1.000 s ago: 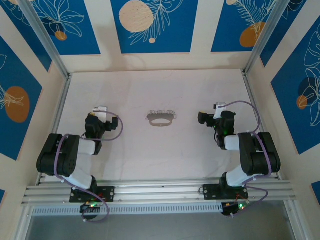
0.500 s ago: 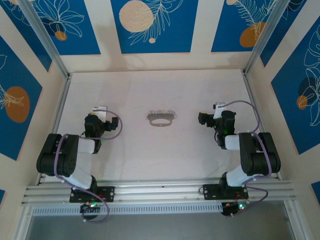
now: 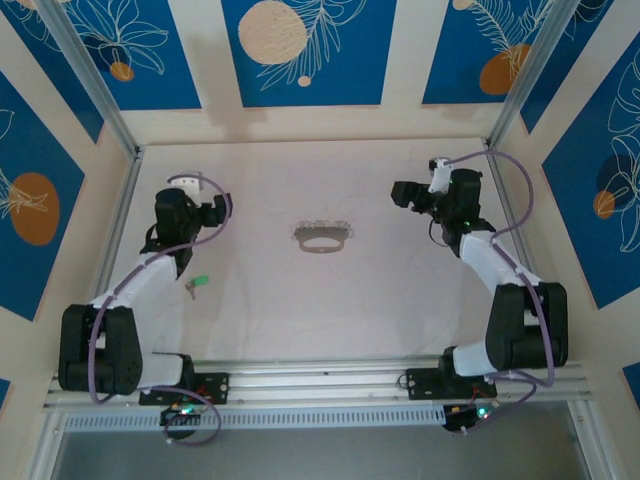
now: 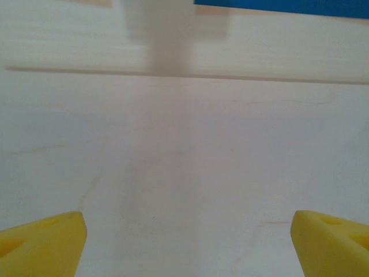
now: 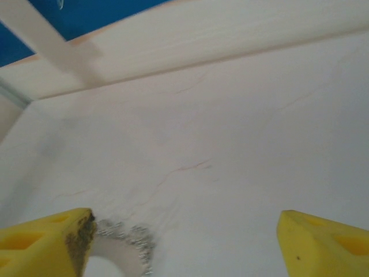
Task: Put the keys on the keyring
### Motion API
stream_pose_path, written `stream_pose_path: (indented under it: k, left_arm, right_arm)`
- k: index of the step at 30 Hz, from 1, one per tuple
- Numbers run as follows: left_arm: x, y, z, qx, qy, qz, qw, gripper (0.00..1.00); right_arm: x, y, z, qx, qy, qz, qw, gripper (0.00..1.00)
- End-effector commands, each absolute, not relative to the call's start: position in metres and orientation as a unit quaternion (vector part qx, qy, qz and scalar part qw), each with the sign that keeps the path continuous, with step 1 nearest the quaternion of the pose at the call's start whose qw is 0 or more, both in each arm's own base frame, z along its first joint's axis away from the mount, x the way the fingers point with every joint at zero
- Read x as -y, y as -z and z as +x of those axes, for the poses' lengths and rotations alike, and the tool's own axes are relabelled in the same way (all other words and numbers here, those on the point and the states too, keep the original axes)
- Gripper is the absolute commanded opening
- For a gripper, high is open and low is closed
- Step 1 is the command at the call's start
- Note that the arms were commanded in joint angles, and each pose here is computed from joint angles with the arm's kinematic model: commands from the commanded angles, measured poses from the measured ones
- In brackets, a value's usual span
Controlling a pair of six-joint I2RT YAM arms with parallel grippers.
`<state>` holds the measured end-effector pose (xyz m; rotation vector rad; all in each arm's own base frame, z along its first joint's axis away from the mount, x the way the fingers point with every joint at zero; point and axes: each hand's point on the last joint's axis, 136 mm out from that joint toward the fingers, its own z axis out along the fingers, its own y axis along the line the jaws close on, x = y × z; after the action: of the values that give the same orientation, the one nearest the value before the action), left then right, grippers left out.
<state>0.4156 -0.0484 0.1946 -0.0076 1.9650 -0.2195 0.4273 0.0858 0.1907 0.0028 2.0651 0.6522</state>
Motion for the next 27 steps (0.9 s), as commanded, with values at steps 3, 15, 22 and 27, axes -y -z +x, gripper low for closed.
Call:
stream_pose_path:
  k: [3, 15, 22, 27]
  left_arm:
    - [0.099, -0.202, 0.390, -0.841, 0.216, -0.014, 0.496, 0.90]
    - [0.171, -0.198, 0.361, -0.837, 0.287, 0.032, 0.465, 0.90]
    - [0.186, -0.192, 0.361, -0.836, 0.300, 0.038, 0.458, 0.90]
    - [0.195, -0.188, 0.362, -0.834, 0.312, 0.040, 0.454, 0.90]
  right_arm:
    - [-0.133, -0.138, 0.422, -0.868, -0.381, 0.038, 0.316, 0.75]
    - [-0.180, -0.079, 0.443, -0.882, -0.401, 0.054, 0.243, 0.70]
    - [-0.205, -0.063, 0.445, -0.884, -0.411, 0.043, 0.219, 0.66]
    - [-0.216, -0.057, 0.435, -0.886, -0.414, 0.030, 0.208, 0.63]
